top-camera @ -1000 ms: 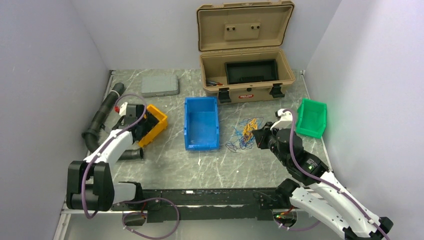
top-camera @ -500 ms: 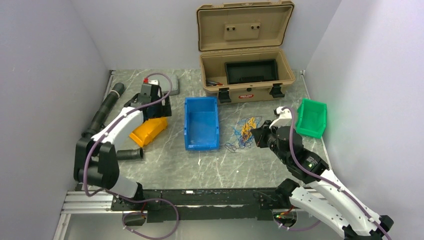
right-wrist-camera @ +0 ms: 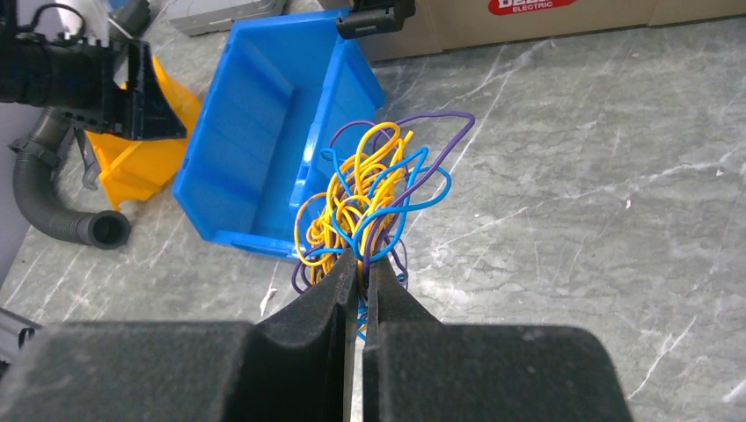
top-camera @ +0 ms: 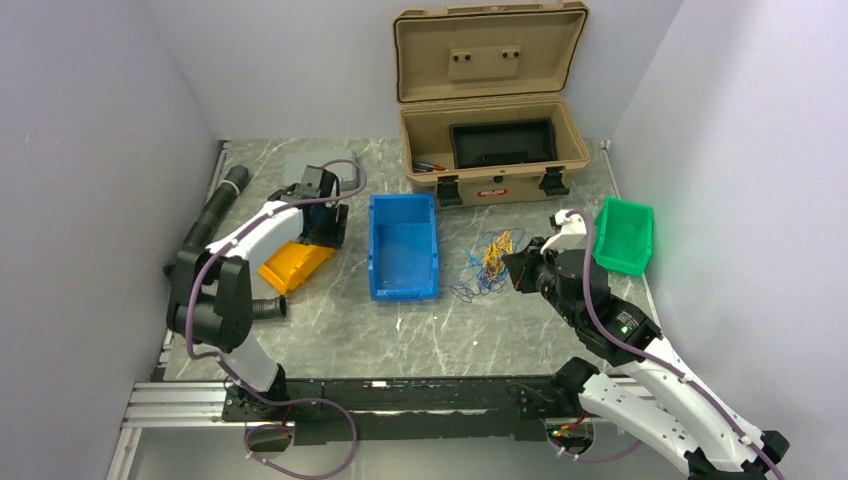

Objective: Untangle the cables
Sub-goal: Move the bin to the center of the board.

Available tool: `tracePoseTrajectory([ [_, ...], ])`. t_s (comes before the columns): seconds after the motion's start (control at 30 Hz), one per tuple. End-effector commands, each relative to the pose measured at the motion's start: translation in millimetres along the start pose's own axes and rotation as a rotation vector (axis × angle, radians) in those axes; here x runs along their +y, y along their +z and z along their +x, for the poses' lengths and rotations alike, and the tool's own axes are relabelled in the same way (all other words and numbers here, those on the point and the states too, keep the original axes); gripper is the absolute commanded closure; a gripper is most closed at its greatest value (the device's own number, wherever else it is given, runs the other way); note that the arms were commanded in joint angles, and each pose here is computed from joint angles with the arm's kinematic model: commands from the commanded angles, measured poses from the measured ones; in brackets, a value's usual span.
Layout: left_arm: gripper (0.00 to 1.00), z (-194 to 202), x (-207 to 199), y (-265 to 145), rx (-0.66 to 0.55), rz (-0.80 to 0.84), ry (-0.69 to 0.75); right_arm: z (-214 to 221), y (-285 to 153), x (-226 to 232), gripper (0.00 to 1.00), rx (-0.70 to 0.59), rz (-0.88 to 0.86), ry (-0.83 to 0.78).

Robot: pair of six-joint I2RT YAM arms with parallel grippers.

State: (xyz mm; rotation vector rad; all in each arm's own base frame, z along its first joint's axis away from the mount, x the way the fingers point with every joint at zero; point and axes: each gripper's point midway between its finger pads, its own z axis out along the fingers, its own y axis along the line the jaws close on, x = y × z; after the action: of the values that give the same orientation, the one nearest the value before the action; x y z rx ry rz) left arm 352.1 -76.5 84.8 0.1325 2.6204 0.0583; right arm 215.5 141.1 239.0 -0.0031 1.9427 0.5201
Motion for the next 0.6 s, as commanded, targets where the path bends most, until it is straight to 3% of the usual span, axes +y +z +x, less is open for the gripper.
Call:
tracePoseTrajectory([
  [0.0, 0.3, 10, 2, 8, 0.087, -0.039, 0.054, -21, -7, 10, 1.0, -0.046, -0.036, -0.002],
  [0.07, 0.33, 11, 2, 11, 0.097, -0.048, 0.041, -21, -6, 11, 1.0, -0.048, -0.04, 0.004],
  [0.23, 0.53, -7, 5, 13, 0.06, -0.064, -0.063, -18, -4, 12, 1.0, -0.042, -0.046, 0.016],
  [0.4, 0.8, -39, 1, 24, 0.014, 0.06, -0.283, -18, -3, 13, 1.0, -0.042, -0.049, 0.019],
  [0.57, 0.82, -60, 13, 30, -0.031, 0.097, -0.519, -19, -2, 14, 1.0, -0.041, -0.047, 0.017],
])
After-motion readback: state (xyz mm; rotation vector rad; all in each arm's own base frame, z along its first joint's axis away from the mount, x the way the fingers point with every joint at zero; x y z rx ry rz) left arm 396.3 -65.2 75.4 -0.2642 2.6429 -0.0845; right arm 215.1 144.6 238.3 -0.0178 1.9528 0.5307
